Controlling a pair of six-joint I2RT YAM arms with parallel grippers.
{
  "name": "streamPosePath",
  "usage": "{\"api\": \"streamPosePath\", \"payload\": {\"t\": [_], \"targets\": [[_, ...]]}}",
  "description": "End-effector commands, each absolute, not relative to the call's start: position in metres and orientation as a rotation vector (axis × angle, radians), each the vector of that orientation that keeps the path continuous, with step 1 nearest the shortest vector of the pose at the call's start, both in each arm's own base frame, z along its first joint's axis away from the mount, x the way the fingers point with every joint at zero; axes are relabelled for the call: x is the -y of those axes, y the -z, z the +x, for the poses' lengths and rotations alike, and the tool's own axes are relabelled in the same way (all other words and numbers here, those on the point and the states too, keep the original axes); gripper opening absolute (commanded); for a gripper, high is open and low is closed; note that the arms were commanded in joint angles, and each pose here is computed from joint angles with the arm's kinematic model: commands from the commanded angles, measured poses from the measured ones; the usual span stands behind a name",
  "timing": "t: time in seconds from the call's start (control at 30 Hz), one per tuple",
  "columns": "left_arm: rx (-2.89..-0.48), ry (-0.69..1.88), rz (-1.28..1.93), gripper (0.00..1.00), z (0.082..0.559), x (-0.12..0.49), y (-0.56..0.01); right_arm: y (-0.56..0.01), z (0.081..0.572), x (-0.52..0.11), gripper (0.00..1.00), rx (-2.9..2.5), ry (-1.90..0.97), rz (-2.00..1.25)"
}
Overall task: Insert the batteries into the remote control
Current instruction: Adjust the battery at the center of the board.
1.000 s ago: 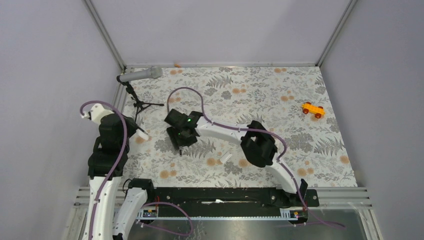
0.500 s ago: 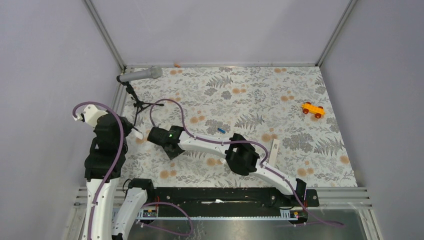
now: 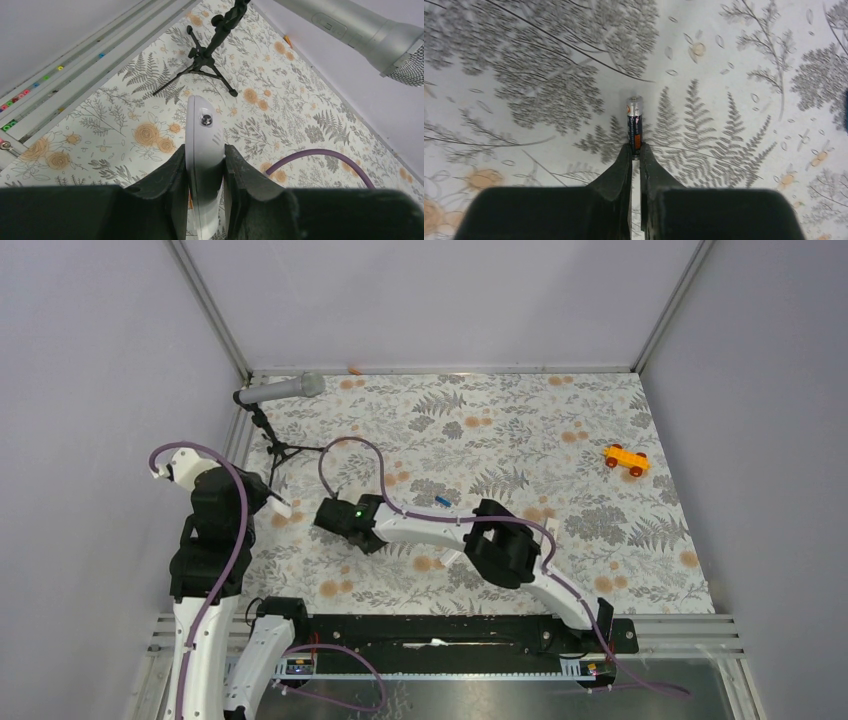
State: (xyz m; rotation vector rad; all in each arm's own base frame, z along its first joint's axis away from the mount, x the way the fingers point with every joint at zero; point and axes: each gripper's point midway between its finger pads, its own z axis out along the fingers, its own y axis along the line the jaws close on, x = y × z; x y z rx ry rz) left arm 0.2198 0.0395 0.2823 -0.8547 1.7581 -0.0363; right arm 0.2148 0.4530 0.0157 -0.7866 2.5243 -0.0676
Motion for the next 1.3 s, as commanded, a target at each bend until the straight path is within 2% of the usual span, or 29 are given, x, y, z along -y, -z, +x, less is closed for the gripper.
{"api": "streamPosePath", "payload": {"t": [0.0,0.27,0.4,0.57,0.83,1.2,1.27], "targets": [[-1.702,0.116,-0.806,0.0,0.229,-0.031,-0.301,-0.056,0.236,-0.435,0.0,-2.484,0.017,-0.669],[-1.736,0.179,-0.781,0.0,0.235,-0.019,-0.294,-0.054,0.238,-0.325,0.01,-2.655,0.014,-0.141],[-1.76,0.216,-0.776,0.0,0.238,-0.012,-0.286,-0.051,0.234,-0.302,0.02,-2.711,-0.02,0.072],[-1.774,0.241,-0.772,0.0,0.239,-0.008,-0.281,-0.034,0.226,-0.322,0.06,-2.867,-0.216,0.254],[-1.767,0.241,-0.769,0.0,0.239,-0.008,-0.286,-0.055,0.236,-0.355,0.07,-2.876,-0.432,0.571],[-1.779,0.24,-0.776,0.0,0.24,-0.008,-0.283,-0.029,0.216,-0.331,0.08,-2.891,-0.293,0.921],[-1.78,0.241,-0.778,0.0,0.241,-0.007,-0.282,-0.029,0.219,-0.334,0.13,-2.881,-0.314,0.94]]}}
